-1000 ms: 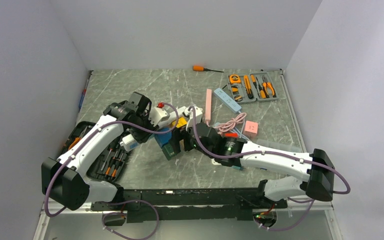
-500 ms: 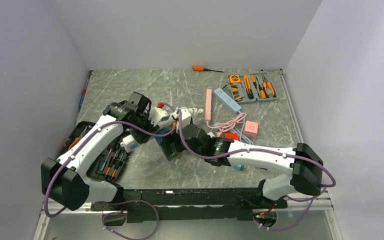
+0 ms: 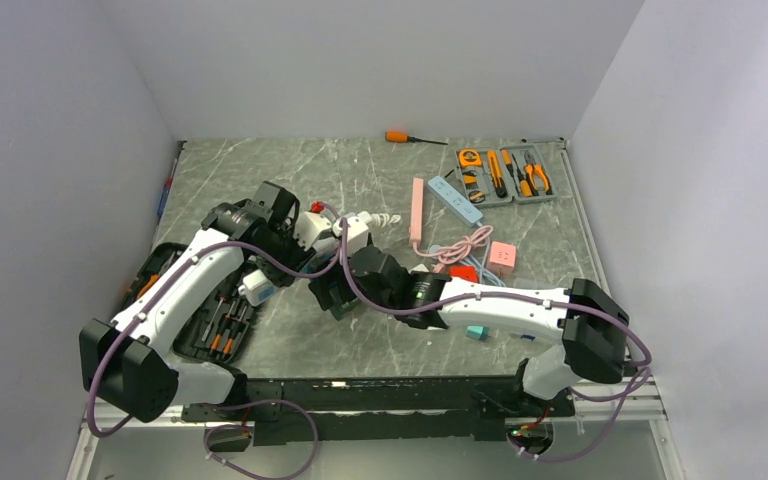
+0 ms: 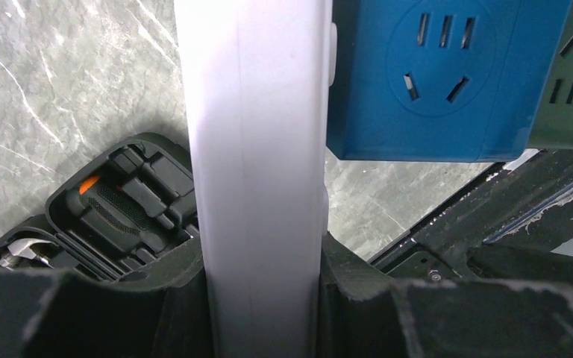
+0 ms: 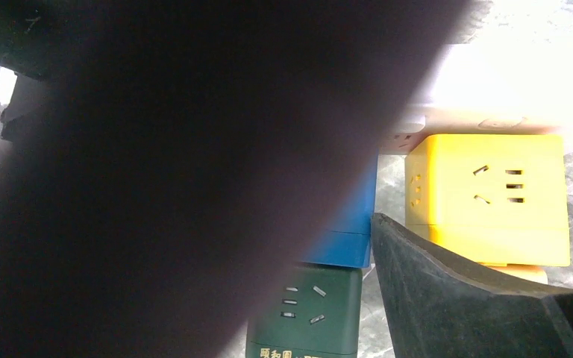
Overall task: Pull the plug off the socket
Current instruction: Remove the plug from the socket.
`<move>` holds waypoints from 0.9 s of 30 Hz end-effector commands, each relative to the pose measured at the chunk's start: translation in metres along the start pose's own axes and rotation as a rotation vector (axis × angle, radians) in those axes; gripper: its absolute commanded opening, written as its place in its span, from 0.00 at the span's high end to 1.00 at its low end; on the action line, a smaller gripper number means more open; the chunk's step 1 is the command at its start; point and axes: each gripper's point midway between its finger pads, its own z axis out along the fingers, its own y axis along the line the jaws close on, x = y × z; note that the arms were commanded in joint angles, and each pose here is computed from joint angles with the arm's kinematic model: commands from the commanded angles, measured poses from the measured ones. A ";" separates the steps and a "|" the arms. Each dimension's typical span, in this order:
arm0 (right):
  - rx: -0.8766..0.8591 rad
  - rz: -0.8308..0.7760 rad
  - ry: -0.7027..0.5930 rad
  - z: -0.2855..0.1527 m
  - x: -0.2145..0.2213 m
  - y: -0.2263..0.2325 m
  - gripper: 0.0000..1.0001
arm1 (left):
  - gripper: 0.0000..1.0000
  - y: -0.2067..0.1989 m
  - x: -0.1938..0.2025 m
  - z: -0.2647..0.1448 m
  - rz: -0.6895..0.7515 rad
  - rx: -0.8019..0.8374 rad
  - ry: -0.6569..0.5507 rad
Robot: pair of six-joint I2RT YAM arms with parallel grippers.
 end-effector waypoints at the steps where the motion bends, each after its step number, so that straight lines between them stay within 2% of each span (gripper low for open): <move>1: -0.047 0.010 -0.067 -0.002 -0.015 0.013 0.09 | 1.00 -0.007 -0.066 -0.040 0.055 0.021 -0.305; 11: -0.117 0.073 -0.275 -0.068 -0.048 0.007 0.08 | 1.00 -0.014 -0.066 -0.040 0.053 0.062 -0.302; 22: -0.079 0.014 -0.250 -0.056 -0.033 0.020 0.09 | 1.00 -0.024 -0.076 -0.053 0.041 0.132 -0.321; 27: -0.021 -0.019 -0.268 -0.052 -0.042 0.016 0.09 | 1.00 -0.026 -0.076 -0.055 0.041 0.139 -0.319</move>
